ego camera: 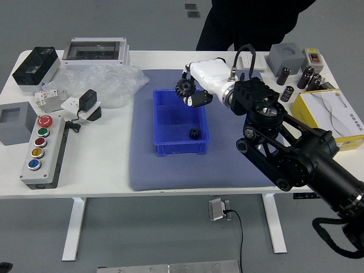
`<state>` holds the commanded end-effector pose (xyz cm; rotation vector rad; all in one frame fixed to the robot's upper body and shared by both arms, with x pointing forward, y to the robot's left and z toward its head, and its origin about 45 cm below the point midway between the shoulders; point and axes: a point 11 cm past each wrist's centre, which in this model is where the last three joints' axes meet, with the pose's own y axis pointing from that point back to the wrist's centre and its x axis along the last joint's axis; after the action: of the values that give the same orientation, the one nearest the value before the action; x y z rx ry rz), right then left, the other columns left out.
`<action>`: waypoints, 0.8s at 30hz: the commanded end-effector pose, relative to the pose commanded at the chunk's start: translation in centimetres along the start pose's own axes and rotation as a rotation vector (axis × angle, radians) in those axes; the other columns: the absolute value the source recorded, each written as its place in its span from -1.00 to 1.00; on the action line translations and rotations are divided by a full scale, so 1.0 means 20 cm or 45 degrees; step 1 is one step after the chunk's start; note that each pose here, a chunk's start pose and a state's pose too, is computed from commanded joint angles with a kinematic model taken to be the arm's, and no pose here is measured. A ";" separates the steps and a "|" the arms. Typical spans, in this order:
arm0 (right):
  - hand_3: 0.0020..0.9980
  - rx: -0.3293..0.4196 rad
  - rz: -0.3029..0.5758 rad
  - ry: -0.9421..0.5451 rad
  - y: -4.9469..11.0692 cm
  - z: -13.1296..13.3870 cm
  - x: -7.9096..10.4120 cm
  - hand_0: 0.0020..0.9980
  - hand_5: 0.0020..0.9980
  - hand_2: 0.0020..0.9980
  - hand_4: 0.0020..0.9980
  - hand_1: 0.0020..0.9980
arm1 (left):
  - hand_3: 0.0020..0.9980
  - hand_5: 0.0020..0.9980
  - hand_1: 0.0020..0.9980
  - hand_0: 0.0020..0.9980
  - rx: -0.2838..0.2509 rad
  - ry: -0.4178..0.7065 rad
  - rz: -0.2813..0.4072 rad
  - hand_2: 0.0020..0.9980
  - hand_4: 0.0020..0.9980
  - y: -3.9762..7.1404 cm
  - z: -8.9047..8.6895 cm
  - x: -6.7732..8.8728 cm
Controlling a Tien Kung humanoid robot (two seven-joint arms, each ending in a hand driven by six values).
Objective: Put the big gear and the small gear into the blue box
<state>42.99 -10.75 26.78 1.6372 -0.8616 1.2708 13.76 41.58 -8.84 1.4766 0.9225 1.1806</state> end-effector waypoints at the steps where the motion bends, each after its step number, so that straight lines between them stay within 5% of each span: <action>1: 0.18 0.009 -0.010 -0.005 0.00 -0.02 -0.02 0.24 -0.77 -0.01 -0.16 -0.06 | 0.49 -0.28 0.58 0.66 0.001 -0.001 0.000 0.57 0.29 0.00 0.00 0.00; 2: 0.30 0.016 -0.027 -0.010 -0.01 -0.03 -0.03 0.18 -0.63 0.08 -0.05 -0.01 | 0.49 -0.28 0.58 0.66 0.001 -0.002 0.000 0.57 0.29 0.00 0.00 0.00; 7: 0.30 0.021 -0.111 -0.041 -0.01 -0.05 -0.10 0.18 -0.63 0.08 -0.05 -0.01 | 0.49 -0.28 0.58 0.66 0.000 -0.004 0.001 0.57 0.29 0.00 0.00 0.00; 8: 0.81 0.019 -0.120 -0.050 -0.02 -0.04 -0.11 0.38 -0.23 0.52 0.58 0.29 | 0.49 -0.28 0.58 0.66 0.000 -0.003 0.001 0.57 0.29 0.00 0.00 0.00; 24: 0.95 -0.023 -0.119 -0.135 -0.01 0.05 -0.08 0.48 -0.04 0.70 0.74 0.39 | 0.49 -0.28 0.58 0.66 -0.003 0.002 -0.006 0.57 0.29 0.00 0.00 -0.01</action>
<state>43.14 -11.61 25.17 1.7225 -0.8474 1.1177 13.79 41.30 -8.93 1.4712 0.9248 1.1795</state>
